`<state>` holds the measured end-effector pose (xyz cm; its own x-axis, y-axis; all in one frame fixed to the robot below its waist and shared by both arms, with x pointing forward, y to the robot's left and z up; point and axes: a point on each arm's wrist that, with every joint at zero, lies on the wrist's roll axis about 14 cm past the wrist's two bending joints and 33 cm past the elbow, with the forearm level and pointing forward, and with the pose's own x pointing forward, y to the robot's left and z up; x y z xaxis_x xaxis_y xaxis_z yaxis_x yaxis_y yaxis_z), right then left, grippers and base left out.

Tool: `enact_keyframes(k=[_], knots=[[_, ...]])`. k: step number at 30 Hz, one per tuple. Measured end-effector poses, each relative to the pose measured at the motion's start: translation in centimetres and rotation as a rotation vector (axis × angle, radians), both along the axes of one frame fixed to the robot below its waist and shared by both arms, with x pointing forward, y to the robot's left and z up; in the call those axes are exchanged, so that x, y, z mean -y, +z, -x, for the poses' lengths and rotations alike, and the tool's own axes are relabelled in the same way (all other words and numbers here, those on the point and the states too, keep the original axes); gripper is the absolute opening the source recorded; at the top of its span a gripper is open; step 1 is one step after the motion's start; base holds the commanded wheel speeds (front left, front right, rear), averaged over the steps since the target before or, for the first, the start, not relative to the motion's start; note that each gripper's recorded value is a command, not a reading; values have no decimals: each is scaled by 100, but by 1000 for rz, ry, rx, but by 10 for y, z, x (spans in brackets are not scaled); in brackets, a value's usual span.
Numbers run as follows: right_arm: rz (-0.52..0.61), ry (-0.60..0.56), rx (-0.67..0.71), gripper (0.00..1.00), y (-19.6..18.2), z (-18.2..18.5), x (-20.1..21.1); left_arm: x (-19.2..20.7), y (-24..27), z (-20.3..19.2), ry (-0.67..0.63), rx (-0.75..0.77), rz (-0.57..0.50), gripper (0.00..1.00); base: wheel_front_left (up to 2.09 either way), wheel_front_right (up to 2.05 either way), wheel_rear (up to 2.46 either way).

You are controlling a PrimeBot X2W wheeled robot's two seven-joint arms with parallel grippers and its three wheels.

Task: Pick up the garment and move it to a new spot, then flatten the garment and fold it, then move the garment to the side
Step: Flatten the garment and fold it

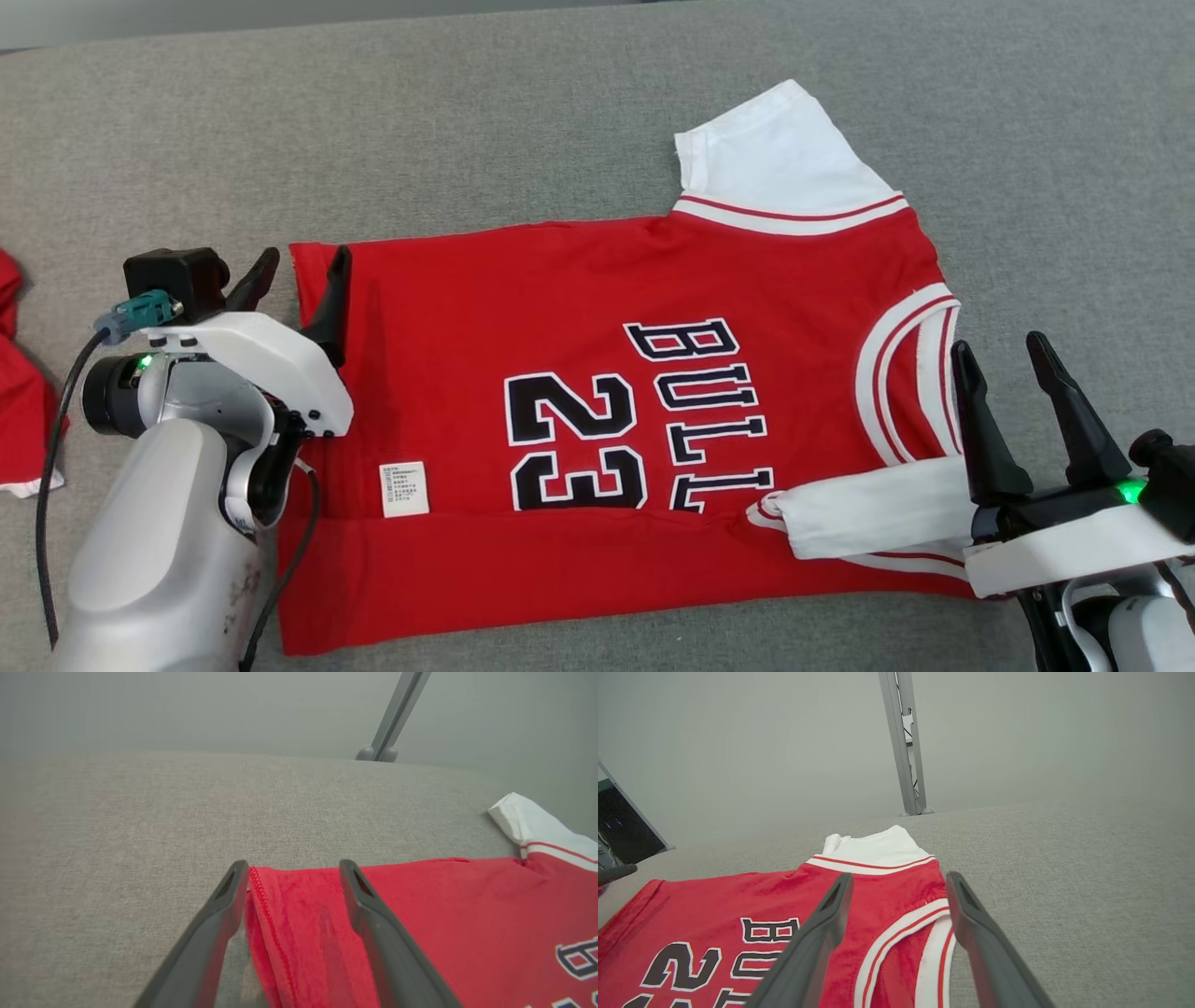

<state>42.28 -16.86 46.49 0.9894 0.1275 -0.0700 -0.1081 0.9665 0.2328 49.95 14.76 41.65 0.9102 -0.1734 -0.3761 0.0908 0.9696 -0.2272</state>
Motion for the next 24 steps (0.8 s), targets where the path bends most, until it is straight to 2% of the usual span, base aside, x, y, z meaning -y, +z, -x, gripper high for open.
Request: enact_keyframes(k=[6, 7, 8, 9, 10, 19, 24], knots=[[-3, -34, -21, 100, -11, -2, 12, 4, -35, -10, -14, -136, 6, 100, 0, 0, 0], [-4, -36, -25, 100, -12, -2, 13, 3, -39, -10, -13, -160, 6, 81, 0, 0, 0], [-2, -38, -28, 100, -13, -2, 14, 2, -44, -10, -11, -178, 1, 50, 0, 0, 0], [-2, -39, -30, 100, -14, -2, 14, 2, -47, -10, -10, -192, -2, 30, 0, 0, 0], [-3, -40, -30, 100, -14, -3, 15, 2, -50, -11, -11, -204, -2, 0, 0, 0, 0], [-3, -48, -17, 100, -12, -12, 23, 0, -48, -19, -5, -175, 7, 0, 0, 0, 0], [4, -47, 39, 100, 4, -47, 33, 1, -44, -24, -5, -149, 6, 0, 0, 0, 0]])
